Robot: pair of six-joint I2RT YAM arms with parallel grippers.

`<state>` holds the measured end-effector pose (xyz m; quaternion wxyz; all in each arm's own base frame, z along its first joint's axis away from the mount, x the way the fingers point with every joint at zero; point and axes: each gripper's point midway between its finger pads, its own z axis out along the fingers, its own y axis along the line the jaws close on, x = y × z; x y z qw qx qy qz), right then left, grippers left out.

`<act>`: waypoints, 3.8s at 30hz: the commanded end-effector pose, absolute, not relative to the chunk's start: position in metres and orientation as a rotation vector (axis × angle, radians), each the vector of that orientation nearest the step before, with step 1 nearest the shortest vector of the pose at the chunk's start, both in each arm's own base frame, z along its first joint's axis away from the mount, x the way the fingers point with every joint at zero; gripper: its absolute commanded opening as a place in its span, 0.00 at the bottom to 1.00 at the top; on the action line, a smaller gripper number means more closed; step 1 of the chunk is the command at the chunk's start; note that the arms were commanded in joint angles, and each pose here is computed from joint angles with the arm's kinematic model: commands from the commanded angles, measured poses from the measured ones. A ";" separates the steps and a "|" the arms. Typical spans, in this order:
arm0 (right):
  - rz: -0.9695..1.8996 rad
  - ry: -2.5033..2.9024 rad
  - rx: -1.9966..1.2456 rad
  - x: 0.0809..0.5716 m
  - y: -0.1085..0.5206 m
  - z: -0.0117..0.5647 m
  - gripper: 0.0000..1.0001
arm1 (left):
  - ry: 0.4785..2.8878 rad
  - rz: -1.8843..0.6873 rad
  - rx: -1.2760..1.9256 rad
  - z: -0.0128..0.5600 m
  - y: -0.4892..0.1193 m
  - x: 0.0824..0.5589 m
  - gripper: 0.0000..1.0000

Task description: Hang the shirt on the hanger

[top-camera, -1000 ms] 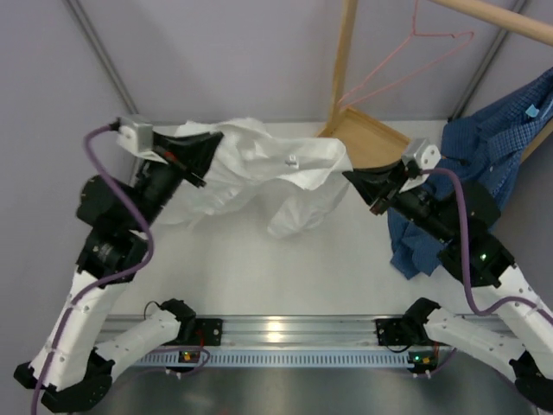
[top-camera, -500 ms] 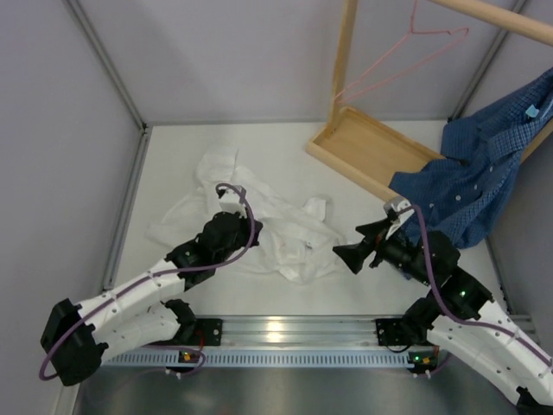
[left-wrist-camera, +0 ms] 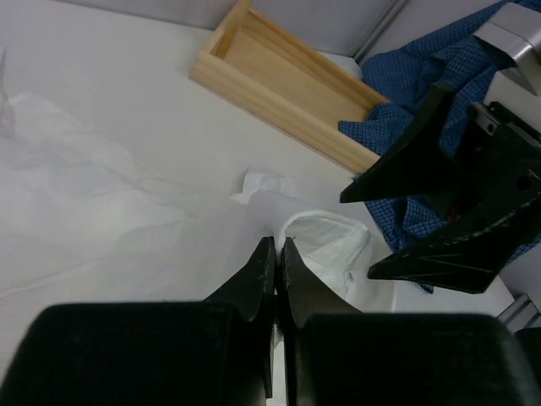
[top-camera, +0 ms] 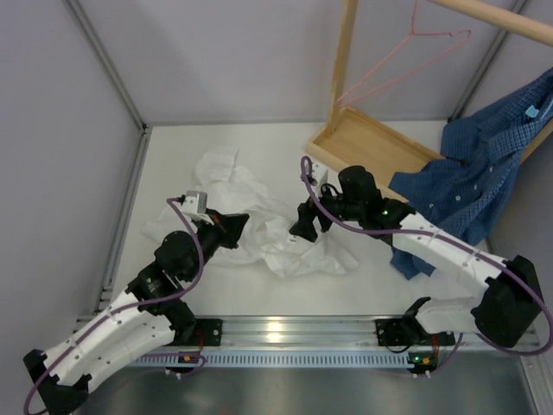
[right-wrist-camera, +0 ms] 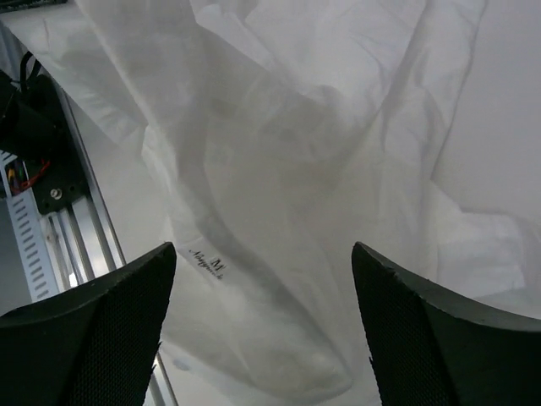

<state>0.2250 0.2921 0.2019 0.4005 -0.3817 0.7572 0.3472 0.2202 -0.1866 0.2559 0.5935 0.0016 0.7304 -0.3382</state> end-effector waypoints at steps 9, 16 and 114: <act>1.080 1.699 -1.229 0.229 0.346 0.220 0.06 | 1.694 -0.694 0.018 0.268 -0.175 0.224 0.00; 0.495 1.873 -0.574 0.297 0.262 0.247 0.00 | 1.779 -0.593 0.033 0.276 -0.182 0.241 0.00; 0.003 1.855 0.212 0.450 0.040 0.395 0.21 | 2.139 -0.534 0.399 0.119 -0.295 0.213 0.00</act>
